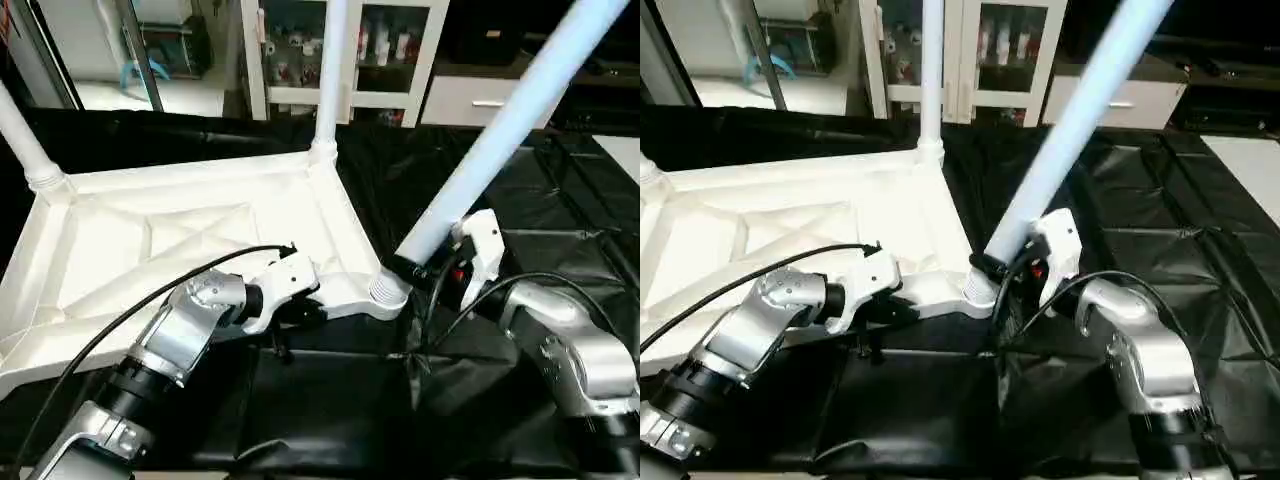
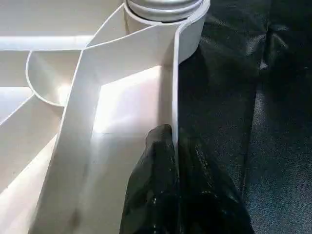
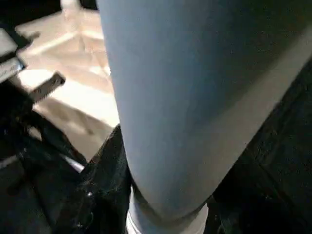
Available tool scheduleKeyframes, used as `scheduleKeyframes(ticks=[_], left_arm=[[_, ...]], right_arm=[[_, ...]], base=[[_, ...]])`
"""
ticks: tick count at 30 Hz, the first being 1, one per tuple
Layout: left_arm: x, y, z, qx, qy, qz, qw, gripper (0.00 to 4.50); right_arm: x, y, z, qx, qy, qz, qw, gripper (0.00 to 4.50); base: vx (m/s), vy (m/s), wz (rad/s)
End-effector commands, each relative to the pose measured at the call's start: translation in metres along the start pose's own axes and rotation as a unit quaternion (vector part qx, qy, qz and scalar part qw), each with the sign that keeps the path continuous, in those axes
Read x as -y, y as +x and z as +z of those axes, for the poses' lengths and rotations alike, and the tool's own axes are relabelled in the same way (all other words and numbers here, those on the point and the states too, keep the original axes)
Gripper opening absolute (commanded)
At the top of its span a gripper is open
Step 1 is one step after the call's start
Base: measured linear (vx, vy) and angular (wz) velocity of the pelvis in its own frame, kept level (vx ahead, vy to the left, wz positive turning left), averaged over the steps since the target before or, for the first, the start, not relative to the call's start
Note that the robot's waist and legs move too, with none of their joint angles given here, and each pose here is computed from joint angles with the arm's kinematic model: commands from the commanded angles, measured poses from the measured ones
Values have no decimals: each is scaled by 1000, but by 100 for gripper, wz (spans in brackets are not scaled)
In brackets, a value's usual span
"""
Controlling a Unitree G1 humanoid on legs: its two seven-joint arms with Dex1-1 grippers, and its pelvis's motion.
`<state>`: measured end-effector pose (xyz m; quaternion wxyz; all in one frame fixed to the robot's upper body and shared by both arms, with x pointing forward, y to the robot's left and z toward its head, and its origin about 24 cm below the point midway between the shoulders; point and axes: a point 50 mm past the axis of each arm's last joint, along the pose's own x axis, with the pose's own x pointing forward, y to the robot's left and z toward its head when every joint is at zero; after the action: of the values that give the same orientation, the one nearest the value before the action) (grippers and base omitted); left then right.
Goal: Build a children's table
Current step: Insert table leg to table base
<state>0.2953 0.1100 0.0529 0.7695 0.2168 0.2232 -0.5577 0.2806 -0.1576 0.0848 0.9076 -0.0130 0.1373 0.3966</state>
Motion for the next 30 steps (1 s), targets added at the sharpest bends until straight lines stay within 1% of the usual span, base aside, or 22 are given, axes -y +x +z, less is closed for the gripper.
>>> scheduleKeyframes(ticks=[1, 4, 7, 8, 9, 11, 13, 14, 15, 20, 21, 22, 25, 27, 28, 29, 30], left_arm=[[-5, -1, 3, 19, -6, 24, 1000, 0], [-5, -1, 3, 18, -5, 24, 1000, 0], [-6, -1, 2, 17, -3, 24, 1000, 0], [-6, -2, 2, 17, -2, 25, 1000, 0], [-6, -2, 2, 17, -2, 25, 1000, 0], [-6, -2, 1, 17, -1, 27, 999, 0], [-6, -2, 1, 18, -1, 27, 999, 0], [-6, -2, 1, 18, -1, 27, 999, 0], [-6, -2, 1, 18, 1, 29, 999, 0], [-7, -5, -1, 16, -2, 38, 999, 0], [-7, -5, -1, 16, -2, 38, 999, 0], [-8, -6, -3, 14, -5, 44, 999, 0], [-8, -6, -4, 14, -6, 46, 999, 0], [-9, -6, -5, 13, -10, 54, 998, 0], [-11, -7, -6, 13, -20, 74, 997, 0], [-11, -7, -6, 12, -20, 75, 997, 0], [-11, -5, -4, 14, -30, 89, 996, 0]], right_arm=[[-13, 3, -35, -87, 45, 37, 994, 184], [-12, 5, -38, -117, 43, 47, 991, 184], [-9, 7, -38, -135, 43, 58, 988, 184], [-6, 11, -36, -135, 41, 56, 988, 184], [-6, 11, -36, -135, 41, 56, 988, 184], [1, 19, -31, -121, 56, 38, 990, 184], [3, 22, -31, -118, 63, 33, 990, 184], [4, 23, -34, -123, 58, 31, 990, 184], [2, 23, -39, -134, 46, 35, 989, 184], [-8, 19, -45, -134, 49, 52, 988, 184], [-8, 19, -45, -134, 49, 52, 988, 184], [-9, 17, -49, -135, 53, 53, 988, 184], [-9, 17, -50, -135, 54, 53, 988, 184], [-9, 18, -51, -131, 52, 43, 989, 184], [-2, 23, -50, -116, 50, -1, 992, 184], [-2, 24, -50, -116, 50, -3, 992, 184], [6, 29, -47, -103, 54, -46, 992, 184]], base=[[0, 0, 0], [0, 0, 0], [0, 0, 0], [0, 0, 0], [0, 0, 0], [0, 0, 0], [0, 0, 0], [0, 0, 0], [0, 0, 0], [0, 0, 0], [0, 0, 0], [0, 0, 0], [0, 0, 0], [0, 0, 0], [0, 0, 0], [0, 0, 0], [0, 0, 0]])
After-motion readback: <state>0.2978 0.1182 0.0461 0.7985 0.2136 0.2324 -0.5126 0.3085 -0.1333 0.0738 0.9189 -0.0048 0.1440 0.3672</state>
